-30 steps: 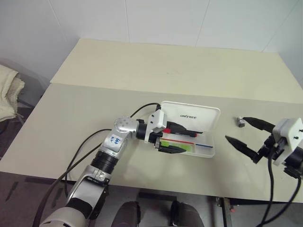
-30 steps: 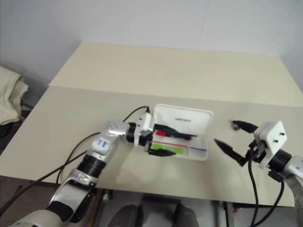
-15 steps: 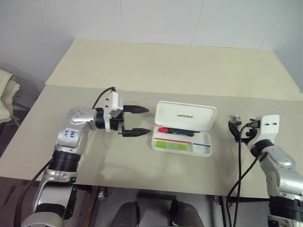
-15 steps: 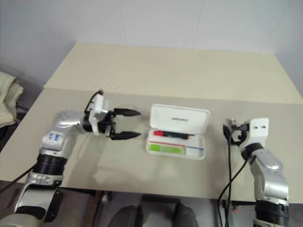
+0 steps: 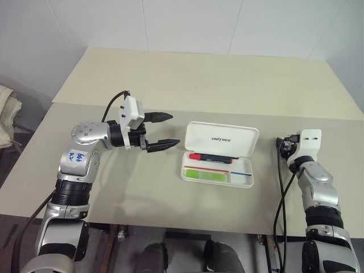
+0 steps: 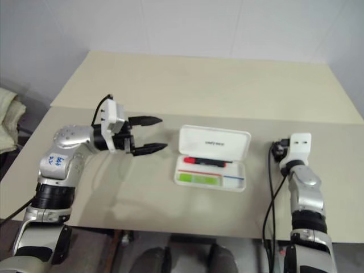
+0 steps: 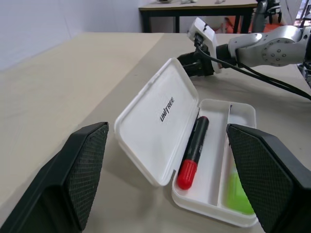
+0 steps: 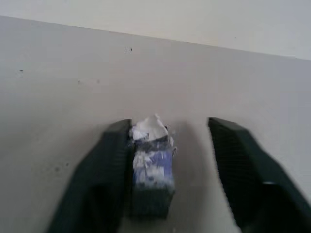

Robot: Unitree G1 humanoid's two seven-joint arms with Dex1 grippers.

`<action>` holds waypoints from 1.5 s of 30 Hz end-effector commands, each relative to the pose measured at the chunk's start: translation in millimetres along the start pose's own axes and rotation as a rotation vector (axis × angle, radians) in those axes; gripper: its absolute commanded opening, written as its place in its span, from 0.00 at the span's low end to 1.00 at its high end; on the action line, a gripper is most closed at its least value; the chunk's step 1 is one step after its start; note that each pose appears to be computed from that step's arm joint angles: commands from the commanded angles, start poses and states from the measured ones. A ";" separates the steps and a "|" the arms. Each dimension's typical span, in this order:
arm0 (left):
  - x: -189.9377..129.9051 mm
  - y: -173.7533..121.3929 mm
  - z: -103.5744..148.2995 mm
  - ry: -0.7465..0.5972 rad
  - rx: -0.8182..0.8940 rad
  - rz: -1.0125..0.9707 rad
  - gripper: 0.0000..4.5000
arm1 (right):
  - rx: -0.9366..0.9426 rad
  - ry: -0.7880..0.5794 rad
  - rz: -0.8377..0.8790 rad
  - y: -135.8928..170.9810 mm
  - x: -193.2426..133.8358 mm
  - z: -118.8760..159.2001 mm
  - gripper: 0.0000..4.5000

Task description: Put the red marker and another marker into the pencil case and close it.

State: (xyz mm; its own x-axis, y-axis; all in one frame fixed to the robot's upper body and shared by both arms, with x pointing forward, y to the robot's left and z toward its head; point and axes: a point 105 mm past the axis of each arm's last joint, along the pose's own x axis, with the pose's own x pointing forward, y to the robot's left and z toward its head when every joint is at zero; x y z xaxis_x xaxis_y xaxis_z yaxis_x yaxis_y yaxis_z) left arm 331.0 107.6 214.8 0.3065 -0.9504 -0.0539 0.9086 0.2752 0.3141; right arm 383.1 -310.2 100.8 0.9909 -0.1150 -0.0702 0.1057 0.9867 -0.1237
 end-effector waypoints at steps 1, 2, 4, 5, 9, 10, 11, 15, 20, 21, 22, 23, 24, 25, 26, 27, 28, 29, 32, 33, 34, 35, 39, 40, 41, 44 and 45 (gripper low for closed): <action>-5.6 3.1 15.1 -0.024 0.049 0.026 0.92 | -0.026 -0.024 -0.026 -6.0 1.6 7.0 0.29; -5.7 3.0 15.1 -0.023 0.048 0.026 0.92 | -0.030 -0.025 -0.024 -5.9 1.6 7.5 0.20; -5.4 3.0 15.2 -0.023 0.048 0.026 0.92 | -0.030 -0.030 -0.018 -5.6 1.3 9.2 0.09; -5.1 2.9 15.4 -0.023 0.049 0.025 0.92 | -0.032 -0.034 -0.017 -5.7 0.9 10.7 0.09; 0.6 1.6 15.2 -0.027 0.050 0.006 0.92 | -0.039 -0.067 0.007 -5.6 -1.9 23.5 0.09; 3.0 0.1 14.1 -0.028 0.049 -0.007 0.92 | -0.039 -0.096 0.031 -5.2 -5.0 32.2 0.09; 5.2 -1.3 13.0 -0.028 0.049 -0.017 0.92 | -0.044 -0.124 0.052 -5.8 -8.8 40.7 0.09; 9.7 -5.1 8.1 -0.027 0.044 -0.044 0.92 | -0.116 -0.161 0.064 -19.8 -22.3 60.0 0.09; 16.9 -13.2 -2.1 -0.034 0.024 -0.089 0.92 | -0.171 -0.231 0.438 15.4 -67.0 93.4 0.09; 17.7 -14.2 -3.6 -0.035 0.022 -0.093 0.92 | -0.184 -0.223 0.527 26.0 -77.3 93.3 0.09; 18.4 -15.8 -5.5 -0.035 0.017 -0.101 0.92 | -0.200 -0.209 0.638 38.8 -90.6 91.1 0.09; 19.0 -16.9 -6.4 -0.036 0.015 -0.107 0.92 | -0.209 -0.196 0.712 46.7 -100.2 89.4 0.09; 19.7 -18.1 -7.6 -0.037 0.012 -0.112 0.92 | -0.220 -0.186 0.814 57.2 -113.7 87.1 0.09; 20.4 -19.9 -9.2 -0.037 0.009 -0.120 0.92 | -0.215 -0.164 0.913 67.2 -126.6 82.9 0.09; 20.8 -21.4 -10.8 -0.037 0.007 -0.125 0.92 | -0.217 -0.146 0.993 75.2 -136.6 79.1 0.09; 21.2 -22.7 -11.9 -0.036 0.005 -0.130 0.92 | -0.218 -0.126 1.046 80.2 -143.0 75.7 0.09; 21.7 -24.2 -12.5 -0.037 0.003 -0.135 0.92 | -0.219 -0.106 1.076 83.0 -145.9 72.4 0.09; 22.1 -25.6 -13.1 -0.038 -0.001 -0.140 0.92 | -0.222 -0.095 1.103 85.6 -147.6 70.6 0.09; 22.7 -30.2 -16.8 -0.031 -0.005 -0.158 0.92 | -0.214 -0.084 1.180 98.4 -142.7 66.3 0.09; 22.7 -30.8 -17.1 -0.030 -0.006 -0.159 0.92 | -0.218 -0.081 1.197 101.6 -140.3 64.6 0.09; 22.3 -31.4 -17.2 -0.030 -0.009 -0.161 0.92 | -0.220 -0.074 1.213 103.9 -138.4 62.2 0.09; 21.5 -32.2 -17.5 -0.029 -0.012 -0.165 0.92 | -0.223 -0.064 1.232 105.9 -137.0 59.3 0.09; 17.4 -33.3 -21.1 -0.015 -0.017 -0.168 0.92 | -0.244 -0.030 1.281 112.2 -128.5 46.1 0.09; 17.0 -33.0 -21.4 -0.013 -0.017 -0.167 0.92 | -0.250 -0.020 1.291 113.6 -126.3 42.9 0.09; 17.0 -32.6 -21.1 -0.012 -0.017 -0.166 0.92 | -0.251 -0.017 1.299 114.8 -124.3 41.1 0.09; 16.5 -31.5 -19.4 -0.013 -0.014 -0.165 0.92 | -0.246 -0.019 1.314 118.0 -119.4 37.1 0.09; 16.2 -31.1 -19.0 -0.012 -0.014 -0.164 0.92 | -0.247 -0.019 1.316 118.6 -118.4 36.0 0.09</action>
State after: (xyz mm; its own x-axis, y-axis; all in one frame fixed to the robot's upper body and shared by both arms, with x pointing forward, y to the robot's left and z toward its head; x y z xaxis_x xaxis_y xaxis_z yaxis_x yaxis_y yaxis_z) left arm 315.3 86.5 173.5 0.1561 -0.9819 -0.1069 0.9626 0.1269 0.2395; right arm 281.4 -177.6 126.4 0.3601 0.8921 -0.2728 -0.9327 0.3386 -0.1238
